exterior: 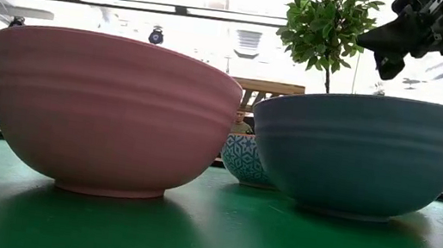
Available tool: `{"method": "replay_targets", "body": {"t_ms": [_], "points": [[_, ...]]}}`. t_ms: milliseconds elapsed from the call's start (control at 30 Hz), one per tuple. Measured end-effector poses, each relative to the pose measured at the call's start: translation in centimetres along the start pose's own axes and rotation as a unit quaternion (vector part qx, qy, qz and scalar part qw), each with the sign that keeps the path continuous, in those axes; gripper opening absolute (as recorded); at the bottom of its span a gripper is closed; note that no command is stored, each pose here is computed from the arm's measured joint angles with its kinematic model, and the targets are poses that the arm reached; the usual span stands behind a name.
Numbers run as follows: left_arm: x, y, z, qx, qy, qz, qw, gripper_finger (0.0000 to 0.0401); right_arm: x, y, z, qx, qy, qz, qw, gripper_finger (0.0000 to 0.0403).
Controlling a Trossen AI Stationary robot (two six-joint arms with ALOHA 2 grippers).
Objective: Place and stack bowls onto a shelf
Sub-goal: Put the large green bowl on the shelf
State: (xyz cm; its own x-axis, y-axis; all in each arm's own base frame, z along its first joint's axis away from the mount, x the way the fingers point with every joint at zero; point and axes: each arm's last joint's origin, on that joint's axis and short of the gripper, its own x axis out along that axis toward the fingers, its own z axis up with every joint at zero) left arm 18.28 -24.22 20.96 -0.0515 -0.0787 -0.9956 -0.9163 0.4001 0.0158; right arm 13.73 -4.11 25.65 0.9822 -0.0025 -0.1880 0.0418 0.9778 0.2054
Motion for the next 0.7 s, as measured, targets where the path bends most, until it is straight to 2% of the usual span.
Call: {"method": "replay_targets", "body": {"t_ms": [200, 400, 500, 633, 700], "points": [[-0.3, -0.3, -0.2, 0.000, 0.004, -0.011, 1.000, 0.0009, 0.0, 0.0, 0.0, -0.005, 0.000, -0.001, 1.000, 0.0009], [-2.8, -0.8, -0.8, 0.012, 0.017, -0.017, 1.000, 0.0003, 0.0, 0.0, 0.0, -0.017, 0.000, -0.001, 1.000, 0.0009], [-4.8, -1.1, -1.3, 0.064, 0.037, -0.026, 0.997, 0.0003, 0.0, 0.0, 0.0, -0.019, 0.000, -0.001, 1.000, 0.0009], [-8.0, -1.9, -1.9, 0.133, 0.055, -0.074, 0.987, 0.0001, 0.0, 0.0, 0.0, -0.019, -0.001, -0.001, 1.000, 0.0009], [-9.6, -2.3, -2.0, 0.166, 0.034, -0.111, 0.979, 0.0001, 0.0, 0.0, 0.0, -0.019, -0.001, -0.001, 1.000, 0.0009]]}}
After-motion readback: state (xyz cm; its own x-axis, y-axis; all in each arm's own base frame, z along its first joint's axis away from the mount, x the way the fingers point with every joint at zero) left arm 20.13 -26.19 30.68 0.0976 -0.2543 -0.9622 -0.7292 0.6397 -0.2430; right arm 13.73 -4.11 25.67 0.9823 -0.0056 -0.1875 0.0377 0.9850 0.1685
